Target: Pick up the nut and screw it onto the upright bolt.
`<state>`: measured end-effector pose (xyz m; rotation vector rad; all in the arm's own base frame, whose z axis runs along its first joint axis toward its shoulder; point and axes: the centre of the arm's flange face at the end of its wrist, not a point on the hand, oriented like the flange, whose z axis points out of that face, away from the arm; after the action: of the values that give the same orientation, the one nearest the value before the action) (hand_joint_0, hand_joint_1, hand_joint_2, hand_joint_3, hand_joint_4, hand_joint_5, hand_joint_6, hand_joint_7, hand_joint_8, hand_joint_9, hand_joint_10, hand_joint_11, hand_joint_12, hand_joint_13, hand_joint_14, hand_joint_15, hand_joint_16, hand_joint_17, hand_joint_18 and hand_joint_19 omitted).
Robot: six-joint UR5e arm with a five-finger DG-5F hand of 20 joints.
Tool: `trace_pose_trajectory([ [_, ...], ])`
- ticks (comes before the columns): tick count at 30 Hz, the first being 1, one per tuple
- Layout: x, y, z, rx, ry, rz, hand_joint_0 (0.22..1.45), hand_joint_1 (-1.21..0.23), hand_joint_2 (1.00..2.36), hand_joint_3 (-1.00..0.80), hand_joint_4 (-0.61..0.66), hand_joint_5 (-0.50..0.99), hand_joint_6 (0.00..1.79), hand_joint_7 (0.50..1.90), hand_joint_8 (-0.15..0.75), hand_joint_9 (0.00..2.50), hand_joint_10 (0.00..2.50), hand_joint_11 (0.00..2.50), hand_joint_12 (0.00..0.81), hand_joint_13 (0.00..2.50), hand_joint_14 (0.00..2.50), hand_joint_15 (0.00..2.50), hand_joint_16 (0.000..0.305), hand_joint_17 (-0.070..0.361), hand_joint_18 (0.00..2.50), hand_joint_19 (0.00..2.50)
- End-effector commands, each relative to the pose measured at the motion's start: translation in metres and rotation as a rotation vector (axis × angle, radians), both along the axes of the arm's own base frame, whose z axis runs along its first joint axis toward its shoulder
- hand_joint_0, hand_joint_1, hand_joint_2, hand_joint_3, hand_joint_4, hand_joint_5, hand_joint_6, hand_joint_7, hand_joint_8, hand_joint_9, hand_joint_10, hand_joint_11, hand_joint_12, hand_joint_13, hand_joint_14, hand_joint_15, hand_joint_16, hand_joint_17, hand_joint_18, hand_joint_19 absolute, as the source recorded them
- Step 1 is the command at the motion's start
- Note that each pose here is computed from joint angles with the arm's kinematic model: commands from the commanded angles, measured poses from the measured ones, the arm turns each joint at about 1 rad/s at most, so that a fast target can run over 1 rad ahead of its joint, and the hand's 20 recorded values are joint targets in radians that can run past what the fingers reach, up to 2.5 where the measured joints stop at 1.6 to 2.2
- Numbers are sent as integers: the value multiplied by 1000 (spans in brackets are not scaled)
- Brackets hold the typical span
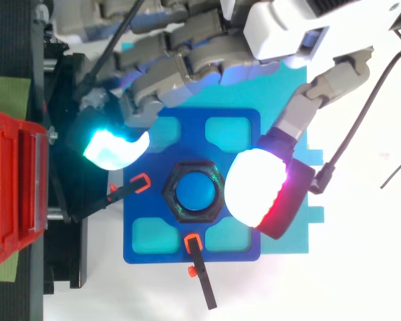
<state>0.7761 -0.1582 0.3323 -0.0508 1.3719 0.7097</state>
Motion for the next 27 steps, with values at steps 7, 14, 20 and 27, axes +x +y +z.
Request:
trace_pose_trajectory([
  [7, -1, 14, -18, 8, 34, 1, 427, -88, 1000, -500, 70, -230, 500, 534, 155, 21, 0, 0, 319, 0, 0, 0, 49, 109, 0, 0],
  [14, -6, 14, -41, 12, 37, -12, 430, -76, 1000, -500, 101, -213, 500, 548, 162, 43, 0, 0, 316, 0, 0, 0, 48, 107, 0, 0],
  [20, -11, 8, -50, 13, 64, -20, 438, -74, 1000, -500, 122, -197, 501, 598, 169, 87, 0, 0, 313, 0, 0, 0, 47, 105, 0, 0],
  [27, -18, 6, -68, 16, 81, -25, 445, -76, 1000, -500, 175, -154, 503, 859, 183, 120, 0, 0, 313, 0, 0, 0, 45, 102, 0, 0],
])
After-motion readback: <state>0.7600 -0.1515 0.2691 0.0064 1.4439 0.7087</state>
